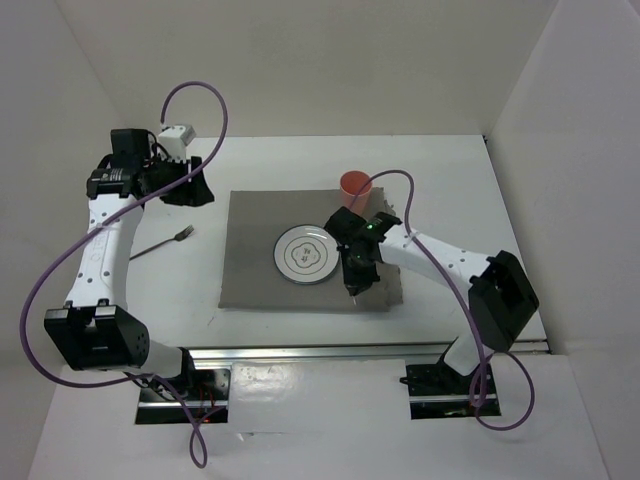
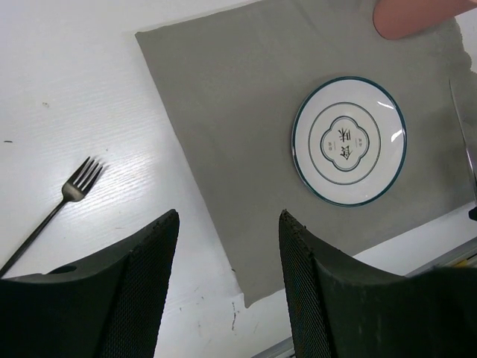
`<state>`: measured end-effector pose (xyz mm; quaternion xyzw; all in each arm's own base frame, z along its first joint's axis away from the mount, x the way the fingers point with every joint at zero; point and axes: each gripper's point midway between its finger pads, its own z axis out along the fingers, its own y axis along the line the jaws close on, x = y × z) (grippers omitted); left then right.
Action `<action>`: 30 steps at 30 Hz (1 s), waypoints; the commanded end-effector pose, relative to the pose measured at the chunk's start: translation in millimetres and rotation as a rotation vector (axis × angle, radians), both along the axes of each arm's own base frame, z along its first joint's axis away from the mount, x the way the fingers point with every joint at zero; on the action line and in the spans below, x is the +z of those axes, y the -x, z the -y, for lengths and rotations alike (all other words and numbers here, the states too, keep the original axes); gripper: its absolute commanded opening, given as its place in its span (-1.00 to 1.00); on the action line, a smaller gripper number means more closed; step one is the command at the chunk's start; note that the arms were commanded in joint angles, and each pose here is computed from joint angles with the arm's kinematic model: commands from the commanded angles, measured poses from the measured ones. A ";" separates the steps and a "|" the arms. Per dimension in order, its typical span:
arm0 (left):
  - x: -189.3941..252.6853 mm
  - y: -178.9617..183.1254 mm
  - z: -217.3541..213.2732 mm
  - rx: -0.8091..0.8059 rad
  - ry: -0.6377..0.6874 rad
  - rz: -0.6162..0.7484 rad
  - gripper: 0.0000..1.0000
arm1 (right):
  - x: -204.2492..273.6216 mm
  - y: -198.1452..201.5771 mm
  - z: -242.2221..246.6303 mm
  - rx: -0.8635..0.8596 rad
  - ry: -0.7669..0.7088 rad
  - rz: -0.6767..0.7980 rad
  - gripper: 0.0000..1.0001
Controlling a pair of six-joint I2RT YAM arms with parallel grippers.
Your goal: Set the dinner table for one person
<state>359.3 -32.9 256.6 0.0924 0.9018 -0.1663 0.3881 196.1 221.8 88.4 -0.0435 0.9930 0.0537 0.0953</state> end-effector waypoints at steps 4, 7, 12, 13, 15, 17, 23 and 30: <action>-10.6 3.5 -3.2 -0.009 -0.027 -0.021 0.26 | -6.8 -25.5 6.8 -0.056 -0.034 0.018 -1.00; -8.7 4.0 -7.1 -0.001 -0.051 -0.010 0.26 | -20.0 -41.5 11.0 -0.067 -0.055 0.005 -1.00; -16.6 6.2 -8.7 -0.001 -0.062 -0.027 0.26 | -29.2 -57.3 4.0 -0.046 -0.062 -0.012 -1.00; -16.6 6.2 -8.7 -0.001 -0.062 -0.027 0.26 | -31.1 -59.4 2.5 -0.046 -0.059 -0.016 -1.00; -16.7 6.1 -9.0 -0.007 -0.068 -0.024 0.26 | -36.2 -59.6 0.4 -0.044 -0.057 -0.034 -1.00; -13.4 4.8 -9.5 -0.013 -0.075 -0.012 0.26 | -39.1 -64.3 2.7 -0.061 -0.064 -0.039 -1.00; -17.6 5.3 -9.9 -0.021 -0.080 -0.026 0.26 | -44.9 -75.9 5.6 -0.087 -0.063 -0.040 -1.00; -21.9 6.0 -10.1 -0.028 -0.084 -0.041 0.26 | -48.4 -68.2 1.7 -0.087 -0.091 -0.074 -0.48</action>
